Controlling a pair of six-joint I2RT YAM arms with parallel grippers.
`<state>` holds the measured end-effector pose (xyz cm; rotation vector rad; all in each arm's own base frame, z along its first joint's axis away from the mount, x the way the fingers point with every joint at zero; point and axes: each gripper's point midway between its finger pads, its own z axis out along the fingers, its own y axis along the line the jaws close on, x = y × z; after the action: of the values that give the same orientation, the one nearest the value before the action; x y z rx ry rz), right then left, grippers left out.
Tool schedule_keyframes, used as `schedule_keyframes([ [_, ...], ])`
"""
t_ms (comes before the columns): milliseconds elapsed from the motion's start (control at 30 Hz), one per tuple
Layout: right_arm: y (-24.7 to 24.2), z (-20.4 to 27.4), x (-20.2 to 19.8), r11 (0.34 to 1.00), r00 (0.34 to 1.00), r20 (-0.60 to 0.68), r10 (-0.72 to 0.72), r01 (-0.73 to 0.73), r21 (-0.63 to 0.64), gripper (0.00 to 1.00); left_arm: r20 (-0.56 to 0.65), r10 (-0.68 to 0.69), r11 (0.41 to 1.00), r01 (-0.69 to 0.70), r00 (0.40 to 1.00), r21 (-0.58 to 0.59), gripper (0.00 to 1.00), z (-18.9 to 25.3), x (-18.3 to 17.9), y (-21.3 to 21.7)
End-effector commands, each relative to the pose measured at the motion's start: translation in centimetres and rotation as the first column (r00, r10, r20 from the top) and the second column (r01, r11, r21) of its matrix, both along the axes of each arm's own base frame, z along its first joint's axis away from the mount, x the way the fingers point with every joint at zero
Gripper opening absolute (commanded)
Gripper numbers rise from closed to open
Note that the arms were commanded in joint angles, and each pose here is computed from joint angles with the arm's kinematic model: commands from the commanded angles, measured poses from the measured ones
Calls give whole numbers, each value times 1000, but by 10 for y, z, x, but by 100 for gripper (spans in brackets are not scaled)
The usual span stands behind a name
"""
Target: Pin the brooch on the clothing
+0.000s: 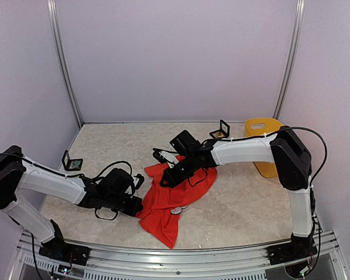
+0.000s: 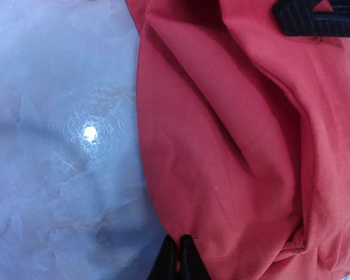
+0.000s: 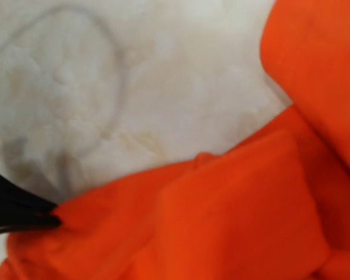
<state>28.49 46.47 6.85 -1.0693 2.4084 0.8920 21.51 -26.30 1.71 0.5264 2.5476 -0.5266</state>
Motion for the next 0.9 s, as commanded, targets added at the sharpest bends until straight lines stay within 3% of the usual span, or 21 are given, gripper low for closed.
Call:
schedule_keyframes([
  [0, 5, 92, 8, 987, 991, 132, 17, -37, 154, 0, -9, -19, 999, 19, 1000, 26, 0, -1, -5, -4],
  [167, -10, 195, 4, 964, 946, 325, 6, -92, 249, 0, 172, 58, 993, -76, 983, 95, 0, 60, 24, 10],
  [267, -25, 259, -10, 936, 898, 440, -2, -154, 318, 0, 346, 116, 988, -144, 931, 55, 0, 135, 45, 17],
  [500, -69, 402, -62, 816, 748, 661, -57, -347, 463, 0, 581, 195, 981, -172, 791, -95, 0, 289, 47, 40],
  [733, -100, 480, -119, 669, 642, 764, -64, -540, 510, 0, 761, 186, 982, -97, 621, -160, 0, 420, 1, 42],
  [800, -103, 486, -120, 667, 627, 775, -79, -544, 509, 0, 794, 157, 987, -70, 587, -144, 0, 439, -9, 34],
  [867, -105, 484, -107, 710, 620, 774, -128, -488, 508, 0, 811, 143, 989, -58, 567, -134, 0, 450, -13, 28],
])
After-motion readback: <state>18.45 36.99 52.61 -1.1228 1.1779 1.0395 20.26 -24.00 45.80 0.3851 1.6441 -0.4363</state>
